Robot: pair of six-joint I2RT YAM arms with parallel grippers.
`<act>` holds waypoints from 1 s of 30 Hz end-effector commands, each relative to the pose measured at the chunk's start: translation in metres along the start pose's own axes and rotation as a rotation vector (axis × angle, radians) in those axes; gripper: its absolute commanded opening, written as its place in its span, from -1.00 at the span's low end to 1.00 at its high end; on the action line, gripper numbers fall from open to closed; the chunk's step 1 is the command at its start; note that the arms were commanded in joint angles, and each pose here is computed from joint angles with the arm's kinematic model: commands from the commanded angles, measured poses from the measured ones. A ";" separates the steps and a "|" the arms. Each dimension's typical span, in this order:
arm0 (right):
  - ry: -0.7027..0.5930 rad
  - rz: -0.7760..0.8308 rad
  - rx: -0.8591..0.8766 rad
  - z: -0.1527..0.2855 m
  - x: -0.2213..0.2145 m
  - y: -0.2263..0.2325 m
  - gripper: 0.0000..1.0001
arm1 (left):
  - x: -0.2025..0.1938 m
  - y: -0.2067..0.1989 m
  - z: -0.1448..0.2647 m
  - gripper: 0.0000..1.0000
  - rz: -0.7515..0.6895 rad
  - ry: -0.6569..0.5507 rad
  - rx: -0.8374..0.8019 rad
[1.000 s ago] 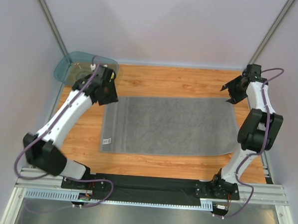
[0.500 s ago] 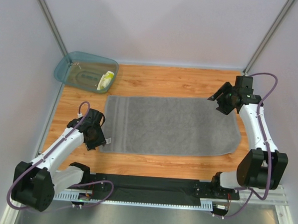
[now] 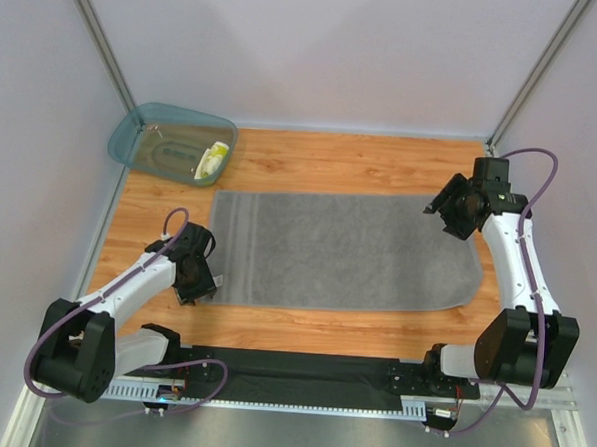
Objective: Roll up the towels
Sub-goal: Fold the towel
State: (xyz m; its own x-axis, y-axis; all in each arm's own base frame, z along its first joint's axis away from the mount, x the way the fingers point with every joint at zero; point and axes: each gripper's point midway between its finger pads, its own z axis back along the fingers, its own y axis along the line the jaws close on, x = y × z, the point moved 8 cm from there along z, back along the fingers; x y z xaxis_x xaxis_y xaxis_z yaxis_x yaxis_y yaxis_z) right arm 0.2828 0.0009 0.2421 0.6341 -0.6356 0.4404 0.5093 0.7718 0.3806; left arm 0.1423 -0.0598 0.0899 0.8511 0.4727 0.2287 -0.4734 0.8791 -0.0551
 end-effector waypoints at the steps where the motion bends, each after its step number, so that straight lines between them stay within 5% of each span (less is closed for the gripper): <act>1: -0.058 -0.021 -0.023 0.015 0.011 -0.013 0.30 | 0.002 -0.007 -0.006 0.04 0.023 -0.009 -0.050; 6: -0.080 -0.100 -0.046 0.018 0.012 -0.034 0.31 | 0.003 -0.008 -0.015 -0.17 0.010 0.003 -0.031; 16: 0.000 -0.291 -0.206 -0.001 -0.023 -0.088 0.27 | 0.017 -0.019 -0.013 -1.00 -0.024 -0.026 -0.050; 24: -0.055 -0.357 -0.483 -0.001 -0.047 -0.132 0.29 | 0.024 -0.023 -0.007 -1.00 -0.067 -0.027 -0.057; 30: -0.006 -0.448 -0.513 -0.012 -0.064 -0.155 0.28 | 0.026 -0.027 -0.004 -1.00 -0.086 -0.007 -0.063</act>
State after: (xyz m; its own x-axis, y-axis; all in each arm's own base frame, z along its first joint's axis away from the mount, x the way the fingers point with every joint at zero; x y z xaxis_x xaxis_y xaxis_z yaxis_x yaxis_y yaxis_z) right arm 0.1759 -0.0707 0.1513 0.3541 -0.8782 0.3214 0.9091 0.4039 0.1017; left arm 0.1701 -0.0694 0.0901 0.8825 0.4142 0.2229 -0.4069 0.9100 -0.0797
